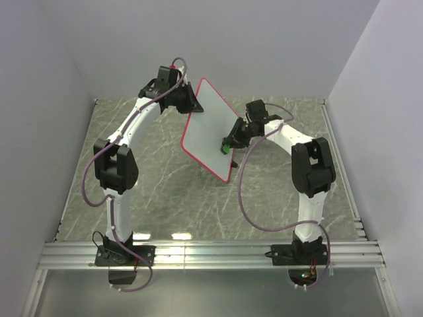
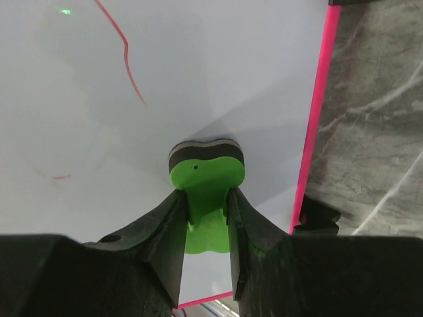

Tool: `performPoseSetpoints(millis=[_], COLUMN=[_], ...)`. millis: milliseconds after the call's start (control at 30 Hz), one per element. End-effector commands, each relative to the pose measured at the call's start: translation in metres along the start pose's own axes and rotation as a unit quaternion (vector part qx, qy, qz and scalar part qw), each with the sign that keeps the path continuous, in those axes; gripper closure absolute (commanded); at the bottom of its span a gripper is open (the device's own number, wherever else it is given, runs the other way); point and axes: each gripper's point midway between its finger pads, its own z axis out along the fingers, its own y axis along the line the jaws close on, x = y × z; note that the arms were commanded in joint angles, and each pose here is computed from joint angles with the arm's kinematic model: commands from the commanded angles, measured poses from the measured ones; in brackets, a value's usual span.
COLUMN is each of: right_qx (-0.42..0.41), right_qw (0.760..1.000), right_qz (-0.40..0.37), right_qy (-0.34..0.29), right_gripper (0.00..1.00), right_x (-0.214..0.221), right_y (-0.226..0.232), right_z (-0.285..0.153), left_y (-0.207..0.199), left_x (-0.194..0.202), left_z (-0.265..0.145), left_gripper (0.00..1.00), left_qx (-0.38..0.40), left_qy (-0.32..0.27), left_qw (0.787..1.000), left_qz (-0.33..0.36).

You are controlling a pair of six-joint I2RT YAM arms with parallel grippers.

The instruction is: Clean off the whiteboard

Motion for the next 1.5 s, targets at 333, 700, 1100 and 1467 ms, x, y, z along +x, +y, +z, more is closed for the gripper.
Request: performPoseSetpoints(millis=[333,700,1100,1467], right_qx=[-0.011,-0.129,-0.139,-0.069], right_qw=[0.999,0.989,0.988,0.99], right_qz=[0.031,0.062,0.056,0.035], right_qy=[-0.036,-0.044,0.049,0.118], right_gripper=[1.0,1.0,1.0,1.0], right_x=[-0.113,-0.129,-0.007,0.077], right_y=[0.024,0.072,0.081,0.018], right_z=[0.068,0.085,0.066,0.062], left_y=[-0.04,-0.05,-0.048,-0.05], left_x=[0.137,0.177,0.169,0.16], left_z=[0.011,0.014,0.029,0.039], left_gripper=[1.0,1.0,1.0,1.0], left_qx=[0.049,0.05,0.053,0.062], left_qy=[0.176,0.221,0.22,0.211], left_qw=[0.982,0.972,0.973,0.975], left_qz=[0.049,0.058,0.046,0.045])
